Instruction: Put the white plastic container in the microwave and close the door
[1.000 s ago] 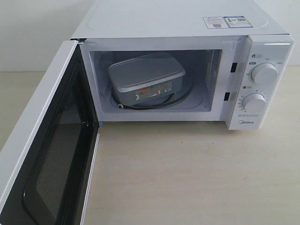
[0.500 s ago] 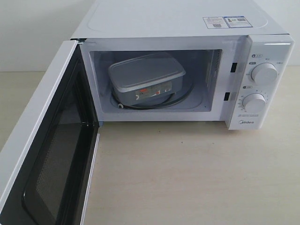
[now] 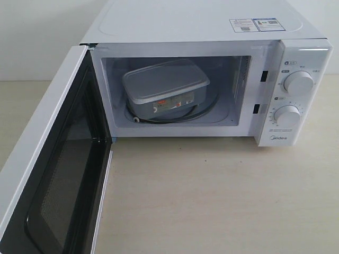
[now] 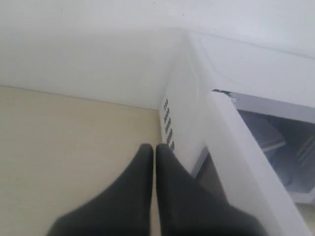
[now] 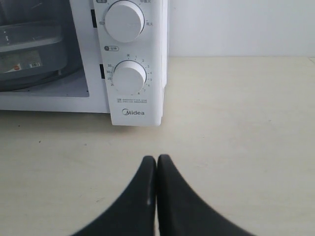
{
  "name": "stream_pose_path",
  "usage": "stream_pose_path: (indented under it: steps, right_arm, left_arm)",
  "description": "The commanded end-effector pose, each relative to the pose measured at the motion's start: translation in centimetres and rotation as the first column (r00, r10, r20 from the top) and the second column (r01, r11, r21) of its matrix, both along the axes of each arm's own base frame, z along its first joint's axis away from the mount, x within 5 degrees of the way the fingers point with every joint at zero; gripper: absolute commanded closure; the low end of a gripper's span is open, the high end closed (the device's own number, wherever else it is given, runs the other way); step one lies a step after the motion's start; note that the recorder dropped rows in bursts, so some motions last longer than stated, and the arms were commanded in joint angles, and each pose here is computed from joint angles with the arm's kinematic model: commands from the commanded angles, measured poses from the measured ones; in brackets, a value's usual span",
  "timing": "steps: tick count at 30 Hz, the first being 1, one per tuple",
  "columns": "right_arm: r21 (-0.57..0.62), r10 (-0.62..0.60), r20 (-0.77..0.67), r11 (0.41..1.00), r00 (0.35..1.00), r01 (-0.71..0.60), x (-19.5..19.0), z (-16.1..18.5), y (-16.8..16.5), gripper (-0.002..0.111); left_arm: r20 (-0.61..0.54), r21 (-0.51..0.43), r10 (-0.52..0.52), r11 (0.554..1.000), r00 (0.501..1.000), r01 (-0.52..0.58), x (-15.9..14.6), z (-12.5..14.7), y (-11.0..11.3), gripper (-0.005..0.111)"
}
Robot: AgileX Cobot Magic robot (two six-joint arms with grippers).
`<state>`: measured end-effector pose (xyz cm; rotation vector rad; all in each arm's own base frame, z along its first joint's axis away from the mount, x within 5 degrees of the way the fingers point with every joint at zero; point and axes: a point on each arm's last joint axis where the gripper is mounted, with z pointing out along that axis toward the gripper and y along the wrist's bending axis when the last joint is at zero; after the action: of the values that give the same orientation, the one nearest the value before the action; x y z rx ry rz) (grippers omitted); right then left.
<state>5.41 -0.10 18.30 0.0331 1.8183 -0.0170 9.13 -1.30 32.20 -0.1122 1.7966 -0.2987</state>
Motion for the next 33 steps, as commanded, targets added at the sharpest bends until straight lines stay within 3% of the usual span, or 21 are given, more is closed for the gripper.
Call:
stream_pose_path:
  steps: [1, 4, 7, 12, 18, 19, 22, 23, 25, 27, 30, 33]
  right_arm:
    - [-0.009, -0.002, 0.01, 1.0, 1.0, 0.002, 0.0, 0.1, 0.0, 0.108]
    - [-0.011, -0.002, 0.009, 1.0, 1.0, 0.002, 0.0, 0.1, 0.0, 0.108]
    - [-0.016, -0.003, 0.009, 1.0, 1.0, 0.003, 0.0, 0.1, 0.0, 0.108]
    - [-0.016, -0.003, 0.009, 1.0, 1.0, 0.003, 0.0, 0.1, 0.0, 0.108]
    - [-0.016, -0.003, 0.009, 1.0, 1.0, 0.003, 0.0, 0.1, 0.0, 0.108]
    - [-0.016, -0.003, 0.009, 1.0, 1.0, 0.003, 0.0, 0.1, 0.0, 0.108]
    - [-0.016, -0.003, 0.009, 1.0, 1.0, 0.003, 0.0, 0.1, 0.0, 0.108]
    - [-0.016, -0.003, 0.009, 1.0, 1.0, 0.003, 0.0, 0.1, 0.0, 0.108]
    - [-0.016, -0.003, 0.009, 1.0, 1.0, 0.003, 0.0, 0.1, 0.0, 0.108]
    - [-0.016, -0.003, 0.009, 1.0, 1.0, 0.003, 0.0, 0.1, 0.0, 0.108]
    - [-0.016, -0.003, 0.009, 1.0, 1.0, 0.003, 0.0, 0.1, 0.0, 0.108]
    - [-0.016, -0.003, 0.009, 1.0, 1.0, 0.003, 0.0, 0.1, 0.0, 0.108]
  left_arm:
    - [0.017, -0.086, -0.023, 0.996, 1.0, 0.025, 0.0, 0.5, -0.4, 0.102]
    - [-0.034, -0.088, -0.064, 0.994, 0.997, 0.061, 0.0, 0.1, -0.7, 0.102]
    - [-0.18, -0.09, -0.131, 0.989, 0.975, 0.116, 0.6, -0.4, -1.3, 0.102]
    - [-0.44, -0.115, -0.23, 0.973, 0.868, 0.2, 2.7, -0.9, -2.0, 0.102]
    - [-0.566, -0.232, -0.373, 0.928, 0.735, 0.292, 6.0, -1.2, -3.2, 0.102]
    - [-0.565, -0.251, -0.411, 0.912, 0.716, 0.325, 6.4, -1.2, -3.5, 0.102]
    - [-0.477, -0.337, -0.6, 0.8, 0.643, 0.496, 7.5, -1.1, -5.0, 0.102]
    - [-0.415, -0.379, -0.68, 0.733, 0.605, 0.564, 7.9, -0.9, -5.6, 0.102]
    - [-0.331, -0.428, -0.768, 0.641, 0.549, 0.638, 8.4, -0.8, -6.3, 0.102]
    - [-0.305, -0.436, -0.797, 0.603, 0.521, 0.668, 9.0, -1.1, -6.5, 0.102]
    - [-0.353, -0.379, -0.764, 0.644, 0.54, 0.664, 9.4, -1.8, -6.2, 0.102]
    - [-0.374, -0.306, -0.698, 0.715, 0.611, 0.629, 10.1, -2.1, -5.7, 0.102]
